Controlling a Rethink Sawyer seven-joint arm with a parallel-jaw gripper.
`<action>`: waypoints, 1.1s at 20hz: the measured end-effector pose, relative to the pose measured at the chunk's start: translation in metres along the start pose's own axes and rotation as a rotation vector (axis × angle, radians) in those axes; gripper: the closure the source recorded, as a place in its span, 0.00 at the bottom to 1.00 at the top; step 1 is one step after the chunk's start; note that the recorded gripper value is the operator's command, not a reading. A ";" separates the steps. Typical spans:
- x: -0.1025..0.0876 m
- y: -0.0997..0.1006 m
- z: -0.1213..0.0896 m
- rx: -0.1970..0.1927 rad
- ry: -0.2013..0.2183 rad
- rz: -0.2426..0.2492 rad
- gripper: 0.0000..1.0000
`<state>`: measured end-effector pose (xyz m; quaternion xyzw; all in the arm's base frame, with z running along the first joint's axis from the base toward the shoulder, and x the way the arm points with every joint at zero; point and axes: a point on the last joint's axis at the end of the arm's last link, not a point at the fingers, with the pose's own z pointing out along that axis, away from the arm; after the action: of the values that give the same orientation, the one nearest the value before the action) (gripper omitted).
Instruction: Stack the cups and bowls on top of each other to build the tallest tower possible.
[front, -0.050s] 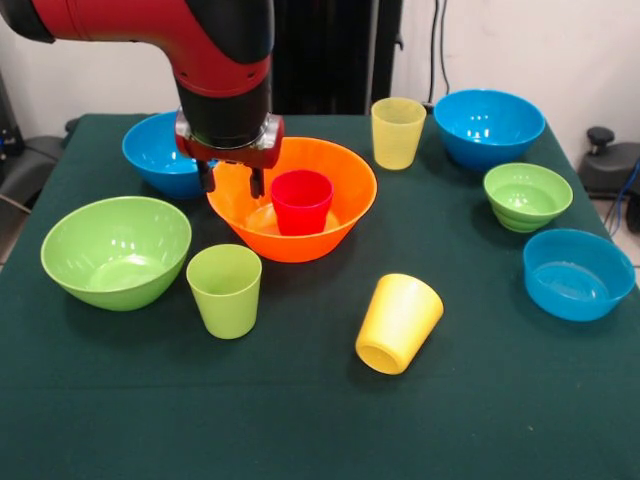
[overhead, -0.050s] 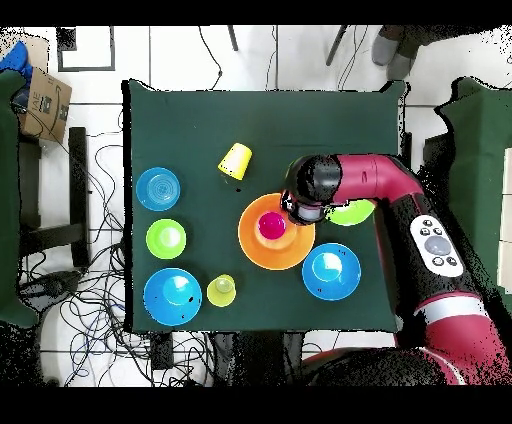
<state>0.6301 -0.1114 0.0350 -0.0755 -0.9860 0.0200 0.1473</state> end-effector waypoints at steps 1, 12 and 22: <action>-0.001 0.000 -0.001 0.000 -0.002 -0.001 0.00; -0.015 -0.005 -0.006 0.002 -0.033 -0.009 0.00; -0.030 -0.017 0.008 0.034 -0.079 -0.102 0.00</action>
<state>0.6540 -0.1331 0.0197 -0.0220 -0.9931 0.0319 0.1104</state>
